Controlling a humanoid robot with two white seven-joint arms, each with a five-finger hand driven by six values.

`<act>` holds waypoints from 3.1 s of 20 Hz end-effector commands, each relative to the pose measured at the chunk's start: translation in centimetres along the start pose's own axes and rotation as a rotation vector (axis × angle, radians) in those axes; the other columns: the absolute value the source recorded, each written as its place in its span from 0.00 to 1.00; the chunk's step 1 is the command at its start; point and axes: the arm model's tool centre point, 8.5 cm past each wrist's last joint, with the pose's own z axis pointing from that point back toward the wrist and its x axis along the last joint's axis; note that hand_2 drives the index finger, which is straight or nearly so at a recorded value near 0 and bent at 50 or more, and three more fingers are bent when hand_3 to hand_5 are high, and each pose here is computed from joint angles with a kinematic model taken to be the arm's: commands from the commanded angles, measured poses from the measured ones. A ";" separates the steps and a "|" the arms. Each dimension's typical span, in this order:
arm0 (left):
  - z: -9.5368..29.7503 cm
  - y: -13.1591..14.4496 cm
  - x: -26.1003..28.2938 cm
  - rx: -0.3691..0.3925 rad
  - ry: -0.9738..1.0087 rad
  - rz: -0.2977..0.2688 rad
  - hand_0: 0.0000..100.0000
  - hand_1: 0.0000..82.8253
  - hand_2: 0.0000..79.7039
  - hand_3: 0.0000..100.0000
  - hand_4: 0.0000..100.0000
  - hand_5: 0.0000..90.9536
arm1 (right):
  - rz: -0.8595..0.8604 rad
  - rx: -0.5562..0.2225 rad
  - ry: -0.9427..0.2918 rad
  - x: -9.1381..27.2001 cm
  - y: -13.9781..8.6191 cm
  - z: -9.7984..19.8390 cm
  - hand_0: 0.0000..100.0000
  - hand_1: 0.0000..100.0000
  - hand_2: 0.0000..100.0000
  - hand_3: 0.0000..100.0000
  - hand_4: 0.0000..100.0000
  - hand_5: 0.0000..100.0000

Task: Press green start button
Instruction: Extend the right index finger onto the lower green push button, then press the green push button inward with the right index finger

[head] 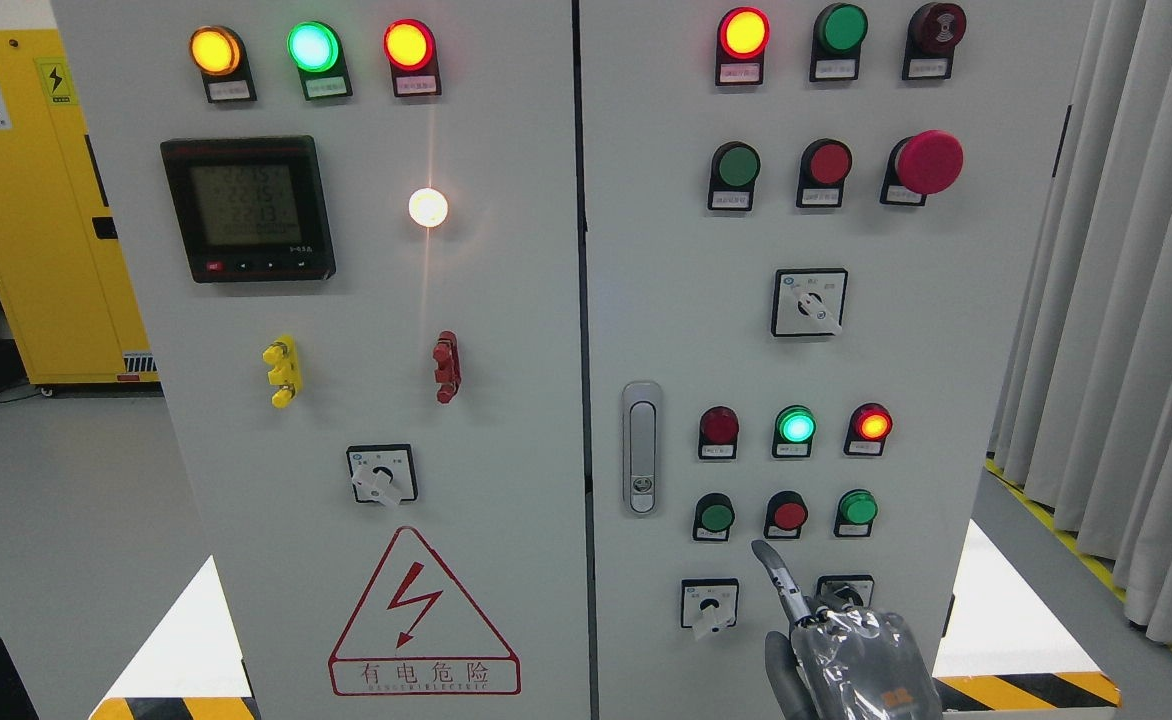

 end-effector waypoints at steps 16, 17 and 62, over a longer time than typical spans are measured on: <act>0.0 0.0 0.0 0.000 0.000 0.001 0.12 0.67 0.00 0.00 0.00 0.00 | -0.018 0.041 -0.024 0.9 1.2 -1.2 0.86 0.88 0.00 0.84 0.84 0.99; 0.0 0.0 0.0 0.000 0.000 0.001 0.12 0.67 0.00 0.00 0.00 0.00 | -0.017 0.040 -0.024 0.9 1.2 -1.3 0.86 0.88 0.00 0.84 0.84 0.99; 0.0 0.0 0.0 0.000 0.000 0.001 0.12 0.67 0.00 0.00 0.00 0.00 | -0.015 0.062 -0.017 0.7 0.7 -2.7 0.86 0.88 0.00 0.85 0.85 0.99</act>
